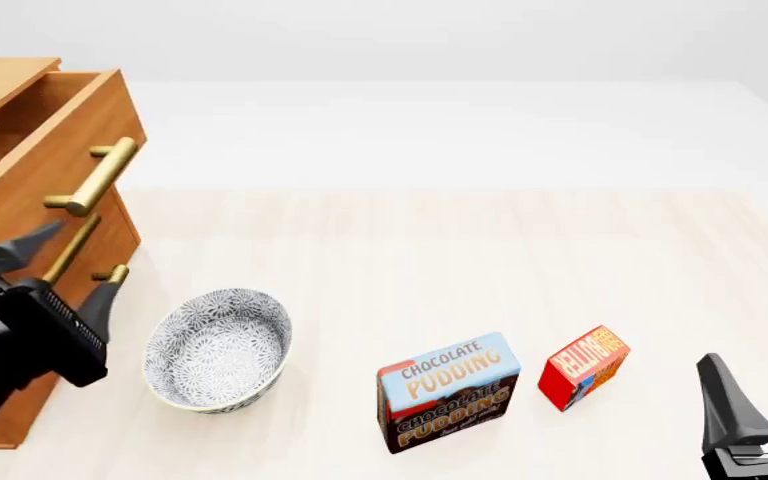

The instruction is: Put the butter at the back in the top drawer of the cabinet and close it.

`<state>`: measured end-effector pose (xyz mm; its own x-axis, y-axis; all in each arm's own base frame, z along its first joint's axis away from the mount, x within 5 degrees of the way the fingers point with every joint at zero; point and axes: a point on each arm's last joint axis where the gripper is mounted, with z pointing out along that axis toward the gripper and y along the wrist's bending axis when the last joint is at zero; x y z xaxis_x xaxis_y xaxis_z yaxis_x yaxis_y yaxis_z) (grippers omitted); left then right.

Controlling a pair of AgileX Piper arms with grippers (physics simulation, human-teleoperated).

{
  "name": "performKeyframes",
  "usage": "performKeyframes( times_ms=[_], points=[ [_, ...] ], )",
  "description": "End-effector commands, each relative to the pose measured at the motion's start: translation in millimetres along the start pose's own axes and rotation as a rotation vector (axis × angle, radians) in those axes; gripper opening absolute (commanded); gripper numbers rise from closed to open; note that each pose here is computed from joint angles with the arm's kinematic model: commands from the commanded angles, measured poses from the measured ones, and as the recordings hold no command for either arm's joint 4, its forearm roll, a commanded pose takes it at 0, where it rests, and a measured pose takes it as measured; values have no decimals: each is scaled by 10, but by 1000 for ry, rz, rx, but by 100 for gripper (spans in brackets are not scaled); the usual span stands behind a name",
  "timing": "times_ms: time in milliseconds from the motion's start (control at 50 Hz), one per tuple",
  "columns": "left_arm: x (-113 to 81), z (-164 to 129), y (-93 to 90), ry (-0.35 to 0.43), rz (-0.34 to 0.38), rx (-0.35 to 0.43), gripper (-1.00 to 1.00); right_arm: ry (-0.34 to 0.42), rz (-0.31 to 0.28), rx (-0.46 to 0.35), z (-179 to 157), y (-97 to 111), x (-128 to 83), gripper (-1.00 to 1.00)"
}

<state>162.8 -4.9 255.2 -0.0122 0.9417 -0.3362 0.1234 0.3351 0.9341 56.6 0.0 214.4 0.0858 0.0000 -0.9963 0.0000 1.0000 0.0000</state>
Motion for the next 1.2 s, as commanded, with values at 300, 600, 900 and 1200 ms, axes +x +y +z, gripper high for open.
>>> performKeyframes(
  times_ms=[300, 600, 900, 1200],
  points=[
    [-372, -484, 746, -42, -248, 87, 100, 0, 0, 0, 0, 0, 0, 100],
    [-621, -563, 1297, -24, -458, 172, 100, 0, 0, 0, 0, 0, 0, 100],
    [-963, -448, 1991, 60, -821, 287, 100, 0, 0, 0, 0, 0, 0, 100],
    [-989, -337, 2096, 147, -962, 316, 100, 0, 0, 0, 0, 0, 0, 100]
  ],
)
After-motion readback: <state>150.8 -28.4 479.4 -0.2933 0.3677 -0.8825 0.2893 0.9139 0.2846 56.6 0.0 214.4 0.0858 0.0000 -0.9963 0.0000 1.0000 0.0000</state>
